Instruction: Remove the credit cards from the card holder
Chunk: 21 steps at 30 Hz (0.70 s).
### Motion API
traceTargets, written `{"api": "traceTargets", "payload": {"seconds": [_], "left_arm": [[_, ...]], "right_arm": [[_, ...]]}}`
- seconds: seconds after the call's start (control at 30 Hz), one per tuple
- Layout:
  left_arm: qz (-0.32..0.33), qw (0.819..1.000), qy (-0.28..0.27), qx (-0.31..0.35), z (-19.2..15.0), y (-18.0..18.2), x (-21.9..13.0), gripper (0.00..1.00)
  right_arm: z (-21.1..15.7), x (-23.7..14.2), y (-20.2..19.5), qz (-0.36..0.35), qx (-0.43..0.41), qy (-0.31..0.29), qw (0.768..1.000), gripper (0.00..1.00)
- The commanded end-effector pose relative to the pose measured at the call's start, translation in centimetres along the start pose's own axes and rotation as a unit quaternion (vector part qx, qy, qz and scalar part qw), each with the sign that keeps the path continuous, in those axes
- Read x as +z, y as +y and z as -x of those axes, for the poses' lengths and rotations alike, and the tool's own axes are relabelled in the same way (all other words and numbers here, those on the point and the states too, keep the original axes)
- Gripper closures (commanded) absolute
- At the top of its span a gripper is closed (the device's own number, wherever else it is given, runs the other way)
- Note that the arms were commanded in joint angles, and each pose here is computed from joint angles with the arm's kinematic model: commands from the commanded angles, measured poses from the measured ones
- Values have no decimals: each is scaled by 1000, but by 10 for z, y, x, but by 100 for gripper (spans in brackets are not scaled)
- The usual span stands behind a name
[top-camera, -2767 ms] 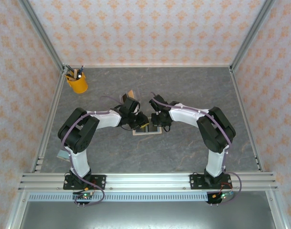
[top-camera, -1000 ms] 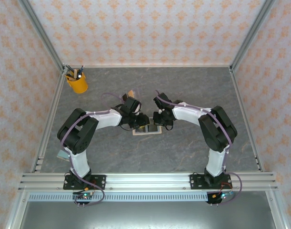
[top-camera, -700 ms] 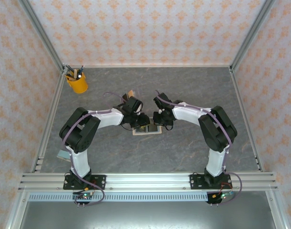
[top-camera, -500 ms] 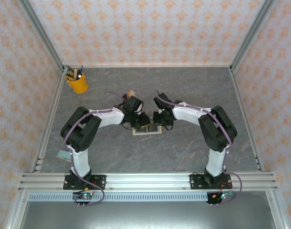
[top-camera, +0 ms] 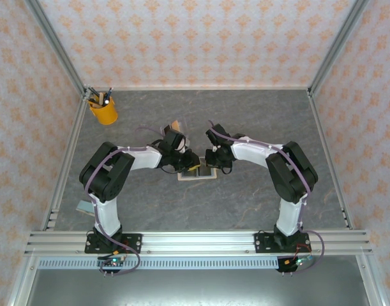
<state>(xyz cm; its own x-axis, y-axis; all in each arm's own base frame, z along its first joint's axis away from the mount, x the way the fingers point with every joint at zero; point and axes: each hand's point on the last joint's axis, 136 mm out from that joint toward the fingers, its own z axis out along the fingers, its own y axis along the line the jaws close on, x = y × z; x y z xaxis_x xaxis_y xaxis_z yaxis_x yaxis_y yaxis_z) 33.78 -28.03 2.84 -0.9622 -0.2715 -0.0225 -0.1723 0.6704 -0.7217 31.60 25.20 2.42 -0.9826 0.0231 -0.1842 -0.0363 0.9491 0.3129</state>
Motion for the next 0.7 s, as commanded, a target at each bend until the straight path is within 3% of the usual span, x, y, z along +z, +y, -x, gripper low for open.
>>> {"api": "traceTargets", "payload": {"seconds": [0.0, 0.67], "left_arm": [[-50, 999, 6, 15, -4, -19, 0, 82], [-39, 999, 6, 30, -7, -11, -5, 90]], "right_arm": [[-29, 29, -25, -39, 12, 49, 998, 85], [-31, 31, -28, -42, 14, 50, 998, 85]]}}
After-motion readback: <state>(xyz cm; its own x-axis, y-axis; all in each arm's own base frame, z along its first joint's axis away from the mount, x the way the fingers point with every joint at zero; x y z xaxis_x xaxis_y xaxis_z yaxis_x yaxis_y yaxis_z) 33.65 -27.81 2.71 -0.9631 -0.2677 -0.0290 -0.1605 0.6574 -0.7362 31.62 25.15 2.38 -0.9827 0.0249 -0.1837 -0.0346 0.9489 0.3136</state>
